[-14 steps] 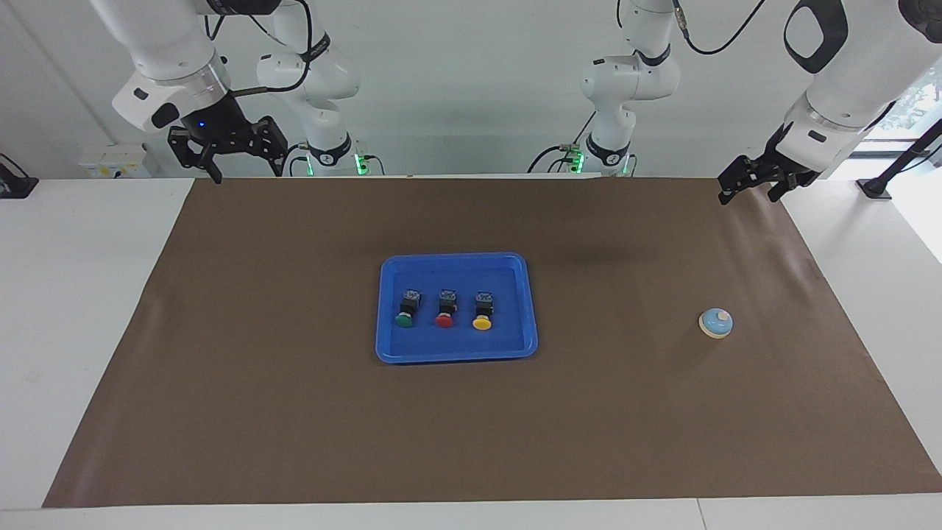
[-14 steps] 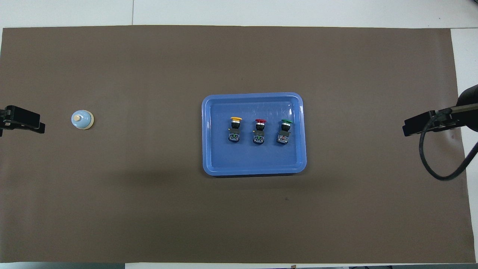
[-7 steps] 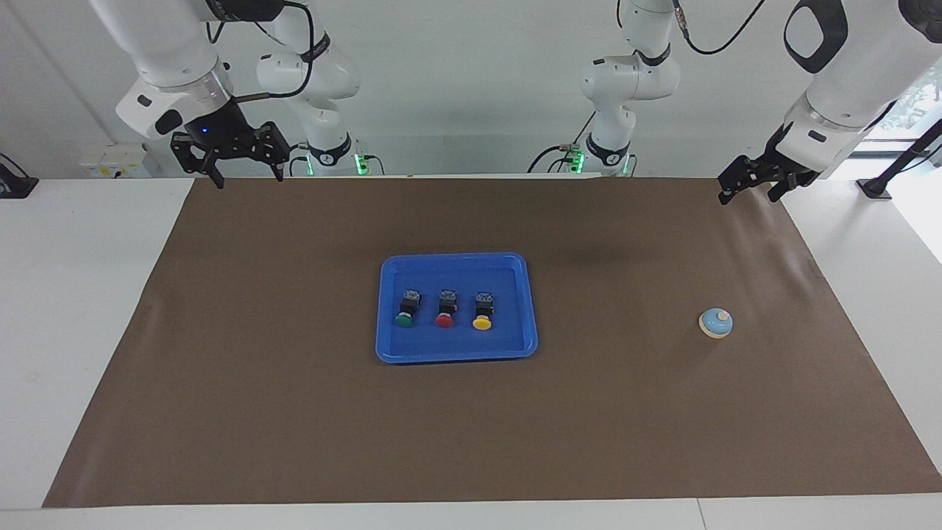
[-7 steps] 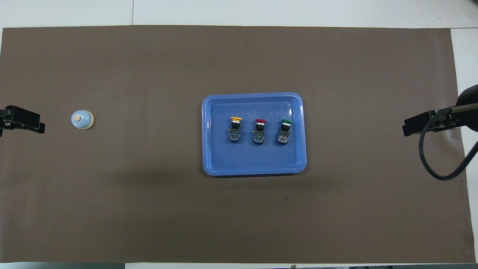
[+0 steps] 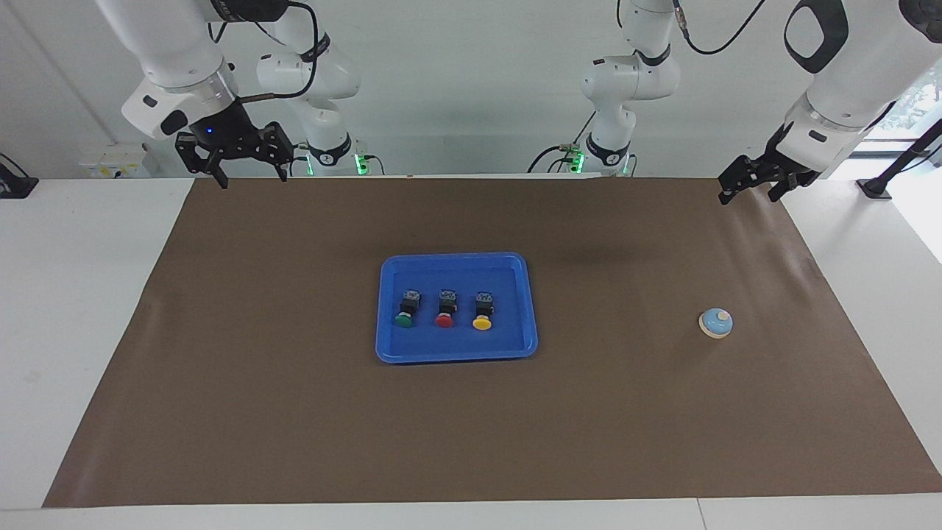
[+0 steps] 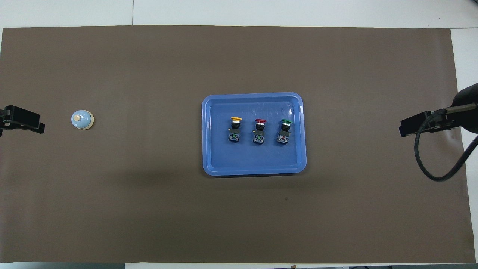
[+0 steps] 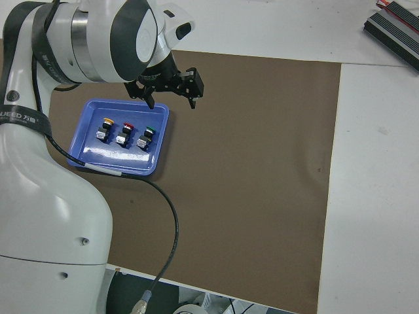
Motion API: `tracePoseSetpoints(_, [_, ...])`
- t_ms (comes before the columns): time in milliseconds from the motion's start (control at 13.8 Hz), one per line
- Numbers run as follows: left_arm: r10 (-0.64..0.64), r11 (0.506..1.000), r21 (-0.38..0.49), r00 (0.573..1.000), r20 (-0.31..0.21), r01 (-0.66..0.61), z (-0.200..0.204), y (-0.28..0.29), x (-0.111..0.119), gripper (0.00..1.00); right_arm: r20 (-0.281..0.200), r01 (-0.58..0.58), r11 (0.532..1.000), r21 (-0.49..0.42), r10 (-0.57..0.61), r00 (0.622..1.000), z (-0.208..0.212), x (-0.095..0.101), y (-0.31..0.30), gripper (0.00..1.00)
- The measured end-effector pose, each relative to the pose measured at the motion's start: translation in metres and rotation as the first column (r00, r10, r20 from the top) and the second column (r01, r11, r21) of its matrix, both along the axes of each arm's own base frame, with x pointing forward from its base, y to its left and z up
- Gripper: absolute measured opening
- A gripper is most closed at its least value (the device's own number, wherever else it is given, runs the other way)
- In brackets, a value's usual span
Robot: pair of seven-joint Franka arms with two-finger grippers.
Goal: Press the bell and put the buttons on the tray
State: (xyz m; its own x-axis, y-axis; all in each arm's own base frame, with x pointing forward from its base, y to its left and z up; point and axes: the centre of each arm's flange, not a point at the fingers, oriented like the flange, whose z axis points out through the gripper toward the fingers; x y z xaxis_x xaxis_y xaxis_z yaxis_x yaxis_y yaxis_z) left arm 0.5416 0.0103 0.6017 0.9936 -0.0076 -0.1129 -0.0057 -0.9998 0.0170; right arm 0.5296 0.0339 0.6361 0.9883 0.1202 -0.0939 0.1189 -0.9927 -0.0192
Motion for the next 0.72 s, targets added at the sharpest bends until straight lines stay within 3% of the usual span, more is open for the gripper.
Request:
tracePoseSetpoints(145, [-0.003, 1.0, 0.0, 1.0, 0.014, 0.003, 0.001, -0.002, 0.002, 1.0, -0.002, -0.002, 1.0, 0.004, 0.002, 1.0, -0.001, 0.0, 0.001, 1.0])
tracePoseSetpoints(217, [-0.002, 1.0, 0.001, 0.999, 0.045, 0.002, 0.002, -0.001, 0.006, 0.92, -0.002, -0.003, 1.0, 0.004, 0.003, 1.0, -0.001, 0.0, 0.002, 1.0])
tracePoseSetpoints(507, [0.051, 0.999, 0.003, 0.995, 0.091, -0.052, -0.018, 0.017, 0.014, 0.38, 0.001, -0.003, 1.0, 0.004, 0.003, 1.0, 0.001, -0.001, 0.002, 1.0])
tracePoseSetpoints(724, [0.091, 0.996, 0.005, 0.991, 0.097, -0.092, -0.067, 0.04, 0.028, 0.03, 0.001, -0.002, 1.0, 0.004, 0.002, 1.0, 0.001, -0.001, 0.002, 1.0])
